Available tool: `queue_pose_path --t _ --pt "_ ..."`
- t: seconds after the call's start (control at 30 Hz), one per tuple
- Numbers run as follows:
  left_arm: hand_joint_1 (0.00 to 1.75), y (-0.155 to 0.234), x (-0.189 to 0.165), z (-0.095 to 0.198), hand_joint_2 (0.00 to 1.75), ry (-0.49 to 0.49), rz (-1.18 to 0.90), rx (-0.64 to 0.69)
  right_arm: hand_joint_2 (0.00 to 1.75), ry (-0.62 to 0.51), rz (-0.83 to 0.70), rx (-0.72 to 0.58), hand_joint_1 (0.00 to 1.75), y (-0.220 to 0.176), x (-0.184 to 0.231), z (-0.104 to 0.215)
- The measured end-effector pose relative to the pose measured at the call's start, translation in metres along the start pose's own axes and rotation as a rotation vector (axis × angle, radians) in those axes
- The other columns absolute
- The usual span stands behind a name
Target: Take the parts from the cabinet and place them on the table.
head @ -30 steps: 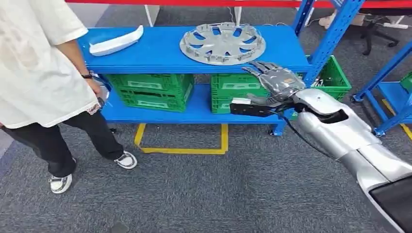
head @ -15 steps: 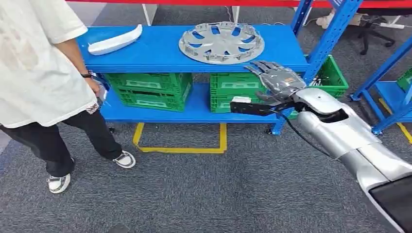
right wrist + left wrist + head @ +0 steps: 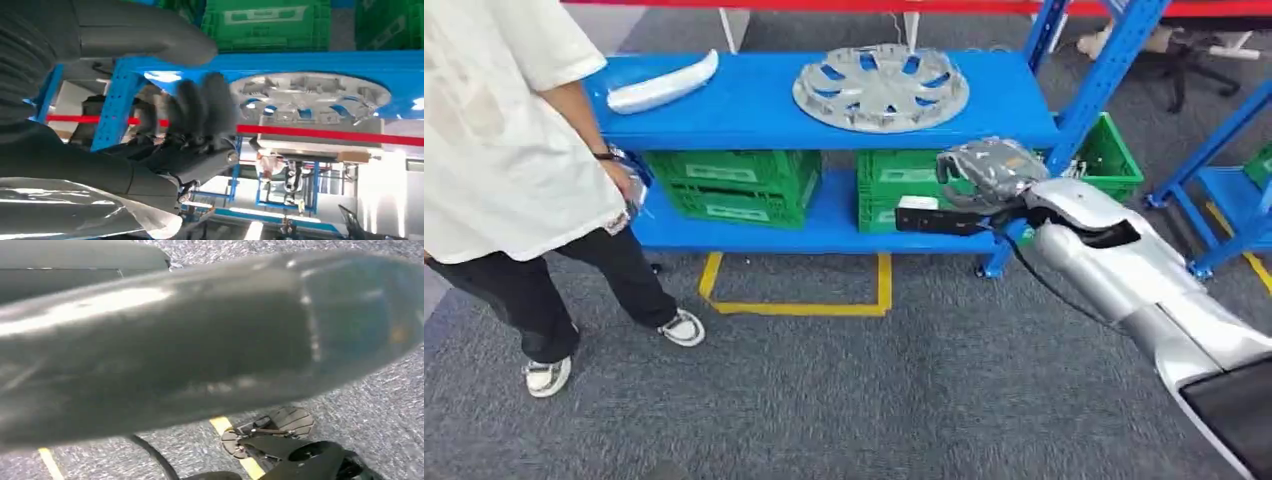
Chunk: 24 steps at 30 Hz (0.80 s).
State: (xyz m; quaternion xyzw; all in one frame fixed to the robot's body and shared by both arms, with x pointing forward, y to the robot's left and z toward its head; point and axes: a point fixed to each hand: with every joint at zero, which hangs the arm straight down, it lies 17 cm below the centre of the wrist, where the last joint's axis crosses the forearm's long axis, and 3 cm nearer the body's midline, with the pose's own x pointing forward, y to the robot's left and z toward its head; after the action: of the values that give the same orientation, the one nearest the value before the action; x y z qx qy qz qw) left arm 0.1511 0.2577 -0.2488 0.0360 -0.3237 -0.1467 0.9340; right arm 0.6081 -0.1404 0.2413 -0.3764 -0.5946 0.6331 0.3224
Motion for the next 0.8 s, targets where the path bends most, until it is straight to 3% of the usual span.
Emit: queue_pose_path --t 0.8 --pt "0.0 0.01 -0.017 0.006 0.0 0.024 -0.004 0.014 1.75 -0.007 -0.03 -0.026 1.75 0.006 0.023 0.0"
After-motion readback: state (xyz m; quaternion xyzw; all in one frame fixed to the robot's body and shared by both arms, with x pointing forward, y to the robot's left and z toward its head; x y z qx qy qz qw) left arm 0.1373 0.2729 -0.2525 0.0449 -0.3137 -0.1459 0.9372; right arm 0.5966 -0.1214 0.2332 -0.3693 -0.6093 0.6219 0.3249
